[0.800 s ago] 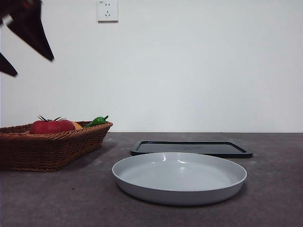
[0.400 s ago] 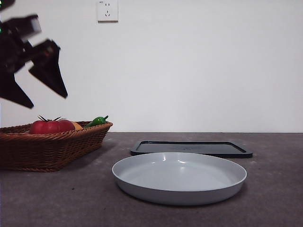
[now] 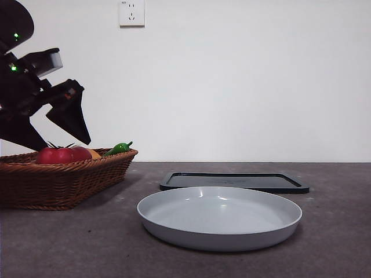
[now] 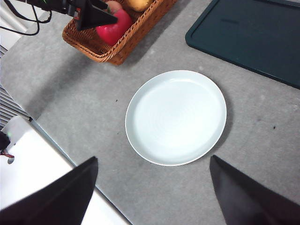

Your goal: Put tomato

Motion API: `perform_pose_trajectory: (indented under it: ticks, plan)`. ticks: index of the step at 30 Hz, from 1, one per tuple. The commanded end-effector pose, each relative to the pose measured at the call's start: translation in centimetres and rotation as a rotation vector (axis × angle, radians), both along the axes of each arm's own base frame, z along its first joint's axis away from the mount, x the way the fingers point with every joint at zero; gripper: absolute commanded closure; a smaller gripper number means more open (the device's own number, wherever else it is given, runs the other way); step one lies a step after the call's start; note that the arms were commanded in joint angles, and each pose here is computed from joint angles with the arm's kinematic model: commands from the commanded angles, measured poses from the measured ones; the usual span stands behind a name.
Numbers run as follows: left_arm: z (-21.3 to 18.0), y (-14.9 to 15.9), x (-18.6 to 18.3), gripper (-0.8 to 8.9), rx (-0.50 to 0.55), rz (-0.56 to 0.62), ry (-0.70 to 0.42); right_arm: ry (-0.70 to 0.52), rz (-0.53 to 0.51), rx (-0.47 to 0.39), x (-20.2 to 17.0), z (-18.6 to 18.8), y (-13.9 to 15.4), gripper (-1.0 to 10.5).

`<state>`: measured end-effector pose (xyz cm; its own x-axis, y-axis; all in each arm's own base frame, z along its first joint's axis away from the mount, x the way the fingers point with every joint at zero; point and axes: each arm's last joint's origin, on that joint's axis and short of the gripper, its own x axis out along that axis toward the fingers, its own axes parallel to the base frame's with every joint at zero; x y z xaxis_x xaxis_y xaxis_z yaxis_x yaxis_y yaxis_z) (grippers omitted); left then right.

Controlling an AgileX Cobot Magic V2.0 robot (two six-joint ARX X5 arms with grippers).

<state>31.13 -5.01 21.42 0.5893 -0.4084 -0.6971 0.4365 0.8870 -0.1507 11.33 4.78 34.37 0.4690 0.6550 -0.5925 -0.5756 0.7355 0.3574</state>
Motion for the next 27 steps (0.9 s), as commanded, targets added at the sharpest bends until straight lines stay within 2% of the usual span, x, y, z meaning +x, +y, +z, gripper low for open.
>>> perform_pose_trajectory:
  ticks: [1, 23, 27]
  plan:
    - [-0.24, -0.22, 0.80, 2.94, 0.010, -0.010, -0.005, -0.018, 0.008, 0.003, 0.05, 0.50, 0.09, 5.7]
    - [-1.05, -0.88, 0.99, 3.28, 0.015, -0.031, 0.019, -0.019, 0.008, 0.004, 0.06, 0.50, 0.09, 5.7]
    - [-1.15, -0.87, 0.87, 4.37, 0.017, -0.031, 0.035, -0.019, 0.008, 0.004, 0.06, 0.50, 0.09, 5.7]
